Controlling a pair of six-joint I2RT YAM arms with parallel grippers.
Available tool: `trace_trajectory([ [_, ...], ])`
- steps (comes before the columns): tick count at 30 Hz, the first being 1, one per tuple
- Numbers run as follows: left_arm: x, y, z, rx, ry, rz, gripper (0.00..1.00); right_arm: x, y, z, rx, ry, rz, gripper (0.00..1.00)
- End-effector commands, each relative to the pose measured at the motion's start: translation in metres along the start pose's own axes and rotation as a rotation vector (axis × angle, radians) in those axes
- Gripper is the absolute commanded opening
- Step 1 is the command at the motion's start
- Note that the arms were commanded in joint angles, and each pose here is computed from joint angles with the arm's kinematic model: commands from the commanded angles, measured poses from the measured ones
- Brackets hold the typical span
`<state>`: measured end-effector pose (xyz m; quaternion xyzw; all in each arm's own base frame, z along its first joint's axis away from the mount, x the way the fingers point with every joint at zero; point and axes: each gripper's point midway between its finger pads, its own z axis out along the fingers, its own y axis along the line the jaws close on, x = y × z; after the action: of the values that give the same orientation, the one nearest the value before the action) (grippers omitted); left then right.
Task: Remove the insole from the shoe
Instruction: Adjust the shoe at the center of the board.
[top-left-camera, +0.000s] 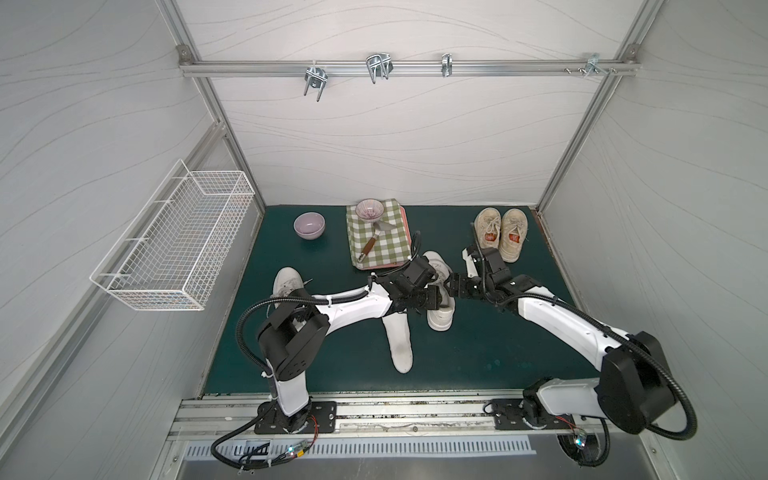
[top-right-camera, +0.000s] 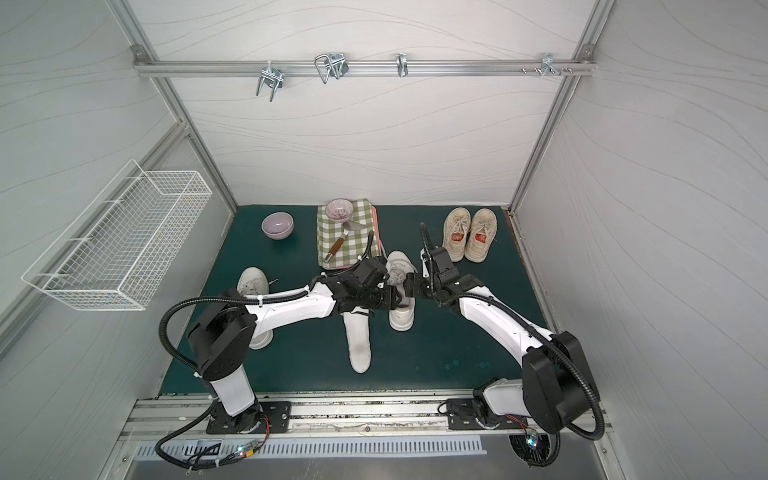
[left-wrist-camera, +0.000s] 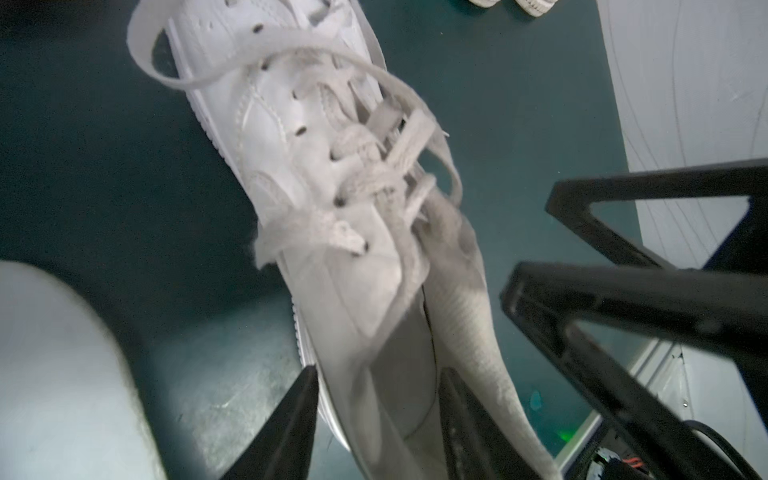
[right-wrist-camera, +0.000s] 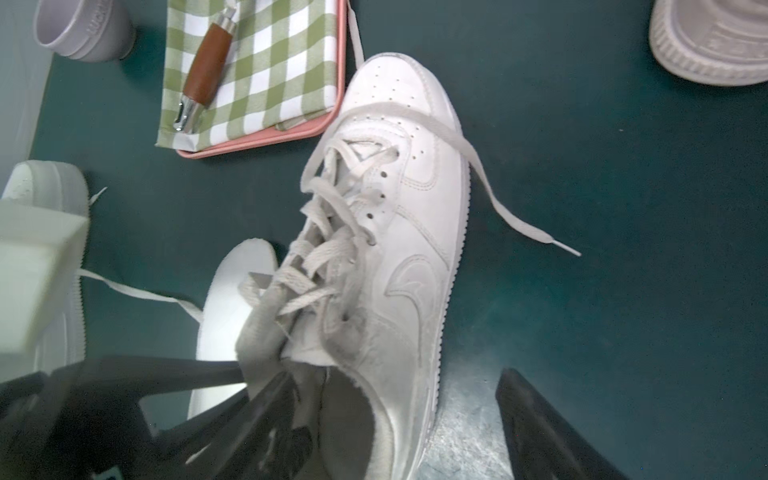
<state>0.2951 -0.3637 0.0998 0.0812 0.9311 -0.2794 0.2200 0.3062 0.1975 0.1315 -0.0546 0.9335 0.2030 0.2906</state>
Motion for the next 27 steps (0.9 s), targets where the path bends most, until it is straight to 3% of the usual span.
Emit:
trace_trajectory([
  [1, -0.026, -0.015, -0.016, 0.067, -0.094, 0.028, 0.53, -0.008, 0.012, 0.001, -0.041, -0.03, -0.03, 0.73],
  [10, -0.041, -0.011, -0.008, 0.053, -0.117, 0.051, 0.51, -0.008, 0.027, 0.018, -0.051, 0.005, -0.075, 0.57],
  [27, -0.058, 0.013, 0.008, -0.079, -0.149, 0.031, 0.27, -0.002, 0.005, 0.034, 0.169, 0.031, -0.128, 0.3],
])
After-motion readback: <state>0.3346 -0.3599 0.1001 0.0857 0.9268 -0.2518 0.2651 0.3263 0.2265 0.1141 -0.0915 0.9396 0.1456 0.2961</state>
